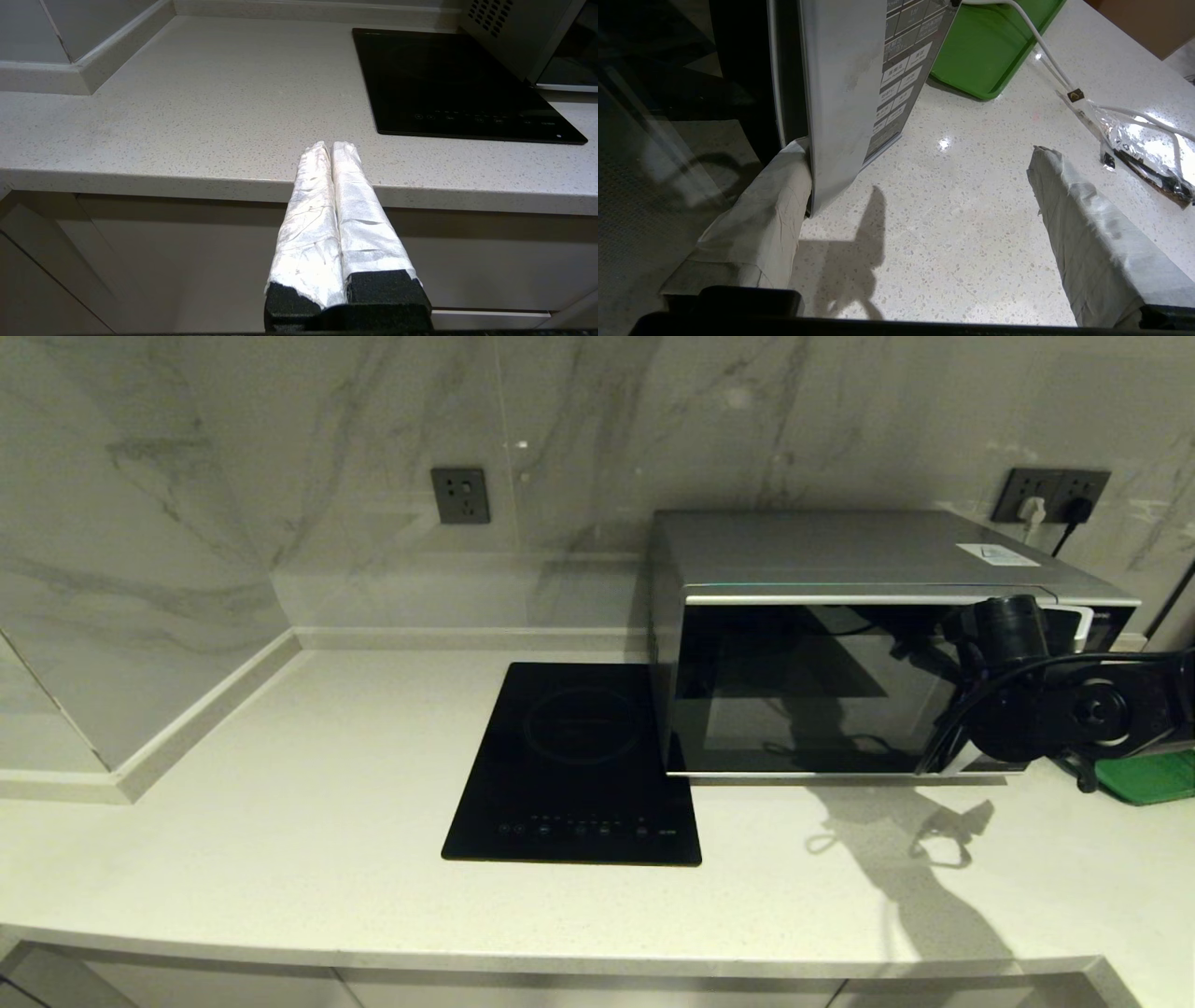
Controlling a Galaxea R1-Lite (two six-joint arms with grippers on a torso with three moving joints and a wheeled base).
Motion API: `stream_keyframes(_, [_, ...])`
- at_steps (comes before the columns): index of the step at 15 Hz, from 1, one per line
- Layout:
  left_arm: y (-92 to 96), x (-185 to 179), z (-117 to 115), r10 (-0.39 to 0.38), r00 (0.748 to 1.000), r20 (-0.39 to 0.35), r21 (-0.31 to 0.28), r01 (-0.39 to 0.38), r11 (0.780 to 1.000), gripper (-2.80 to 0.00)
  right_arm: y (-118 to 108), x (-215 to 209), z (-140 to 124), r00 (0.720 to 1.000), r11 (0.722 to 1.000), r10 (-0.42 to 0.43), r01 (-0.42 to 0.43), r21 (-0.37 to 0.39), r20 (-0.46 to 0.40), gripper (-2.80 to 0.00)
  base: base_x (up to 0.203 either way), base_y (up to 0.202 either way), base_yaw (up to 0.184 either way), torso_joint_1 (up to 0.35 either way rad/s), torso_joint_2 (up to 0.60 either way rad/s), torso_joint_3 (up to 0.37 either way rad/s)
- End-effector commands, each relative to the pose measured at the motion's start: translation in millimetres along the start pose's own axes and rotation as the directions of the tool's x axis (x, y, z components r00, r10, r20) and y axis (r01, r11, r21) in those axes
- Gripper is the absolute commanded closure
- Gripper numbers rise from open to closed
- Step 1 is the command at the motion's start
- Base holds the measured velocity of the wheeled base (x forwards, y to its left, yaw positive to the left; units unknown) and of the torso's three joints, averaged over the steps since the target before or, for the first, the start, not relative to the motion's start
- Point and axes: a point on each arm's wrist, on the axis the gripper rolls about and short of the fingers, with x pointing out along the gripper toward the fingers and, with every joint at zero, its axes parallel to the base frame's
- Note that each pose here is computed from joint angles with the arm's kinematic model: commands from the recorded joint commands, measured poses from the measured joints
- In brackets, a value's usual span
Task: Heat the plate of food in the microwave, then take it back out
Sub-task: Open the microwave oven
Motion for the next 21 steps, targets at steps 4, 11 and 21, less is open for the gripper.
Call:
stream_keyframes(4, [0.0,0.0,-0.1,0.000,1.000,0.000,0.000,0.000,1.000,0.00,-4.0,-3.3,2.3,1.000,1.000,-0.005,0.005,0.012,0.006,-2.80,0.000,0.000,0.000,0.000,0.00,0.000])
stream_keyframes(11, [0.0,0.0,0.0,0.000,1.000,0.001,0.000,0.000,1.000,0.00,-24.3,-16.3,-0.7,1.000,1.000,0.002,-0.002,0.006,0.000,-2.80,0.000,0.000,0.000,0.000,0.00,0.000])
stream_keyframes(21, [0.0,0.0,0.0,0.000,1.000,0.000,0.000,0.000,1.000,0.00,-62.1,-131.2,11.8,0.901,0.901,0.433,-0.433,-0.022,0.002,-2.80,0.000,0.000,0.000,0.000,0.00,0.000])
